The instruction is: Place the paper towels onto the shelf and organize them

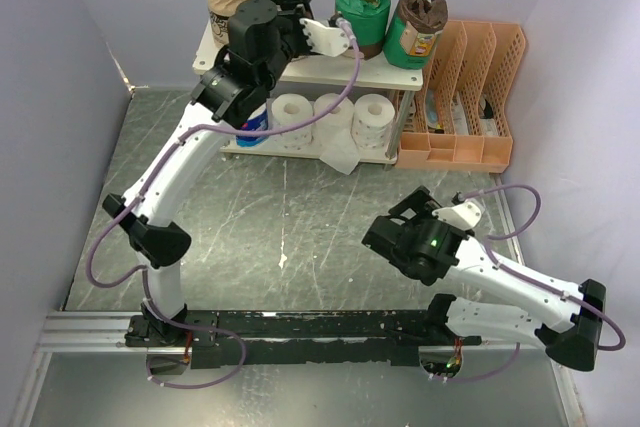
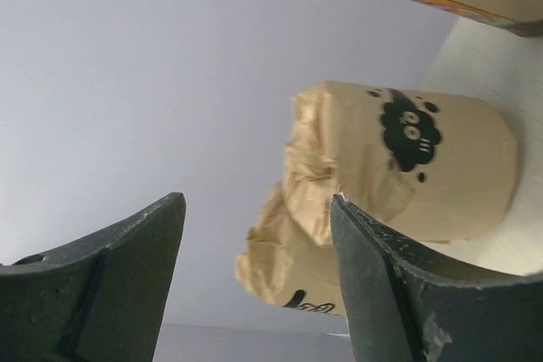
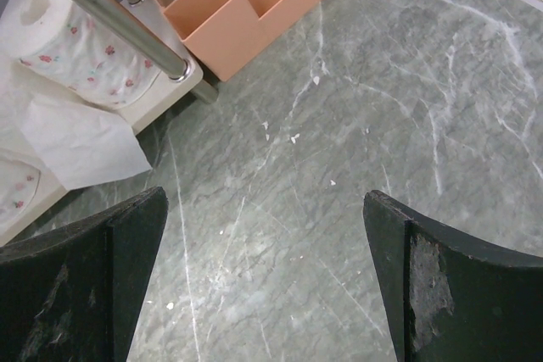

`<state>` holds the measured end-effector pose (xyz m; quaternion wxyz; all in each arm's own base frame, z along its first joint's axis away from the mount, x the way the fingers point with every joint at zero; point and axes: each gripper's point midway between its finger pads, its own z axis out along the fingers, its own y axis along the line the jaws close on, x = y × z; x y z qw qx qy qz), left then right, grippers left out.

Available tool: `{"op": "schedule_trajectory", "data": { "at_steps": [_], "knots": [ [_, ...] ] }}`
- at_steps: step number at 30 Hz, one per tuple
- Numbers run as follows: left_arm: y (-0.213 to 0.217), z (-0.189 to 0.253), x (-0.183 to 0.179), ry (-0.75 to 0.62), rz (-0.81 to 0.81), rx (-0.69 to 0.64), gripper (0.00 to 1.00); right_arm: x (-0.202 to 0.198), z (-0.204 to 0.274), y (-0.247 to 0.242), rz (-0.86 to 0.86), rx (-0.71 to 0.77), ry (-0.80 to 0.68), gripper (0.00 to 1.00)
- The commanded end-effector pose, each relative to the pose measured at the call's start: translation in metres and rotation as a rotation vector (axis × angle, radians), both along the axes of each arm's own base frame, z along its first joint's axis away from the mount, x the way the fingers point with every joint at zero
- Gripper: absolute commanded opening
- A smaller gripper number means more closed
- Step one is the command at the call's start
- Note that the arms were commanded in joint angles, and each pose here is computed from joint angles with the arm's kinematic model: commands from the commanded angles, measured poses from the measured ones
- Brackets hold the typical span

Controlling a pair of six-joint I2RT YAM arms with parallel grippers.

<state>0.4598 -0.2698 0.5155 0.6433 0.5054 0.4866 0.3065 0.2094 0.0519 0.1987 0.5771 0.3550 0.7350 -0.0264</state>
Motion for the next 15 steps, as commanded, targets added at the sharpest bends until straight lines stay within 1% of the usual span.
{"op": "schedule_trajectory", "data": {
  "at_steps": [1, 3, 5, 7, 11, 13, 15],
  "knots": [
    [0.028, 0.093, -0.046, -0.238, 0.025, -0.226, 0.8, 0.002, 0.009, 0.005, 0.0, 0.038, -0.019, 1.0],
    [0.042, 0.126, -0.066, -0.326, 0.052, -0.364, 0.85, 0.003, 0.008, 0.007, 0.013, 0.03, -0.014, 1.0],
    [0.062, 0.157, -0.084, -0.41, 0.083, -0.498, 0.85, 0.004, 0.008, 0.009, 0.024, 0.029, -0.015, 1.0],
    [0.079, 0.179, -0.098, -0.482, 0.112, -0.576, 0.88, 0.006, 0.009, 0.012, 0.036, 0.026, -0.019, 1.0],
    [0.101, 0.195, -0.116, -0.589, 0.18, -0.629, 0.9, 0.007, 0.011, 0.015, 0.048, 0.035, -0.024, 1.0],
    [0.105, 0.198, -0.124, -0.611, 0.19, -0.651, 0.91, 0.008, 0.012, 0.015, 0.052, 0.011, -0.023, 0.99],
    [0.111, 0.202, -0.13, -0.631, 0.196, -0.683, 0.91, 0.006, 0.012, 0.011, 0.032, 0.007, -0.016, 1.0]
  ]
}}
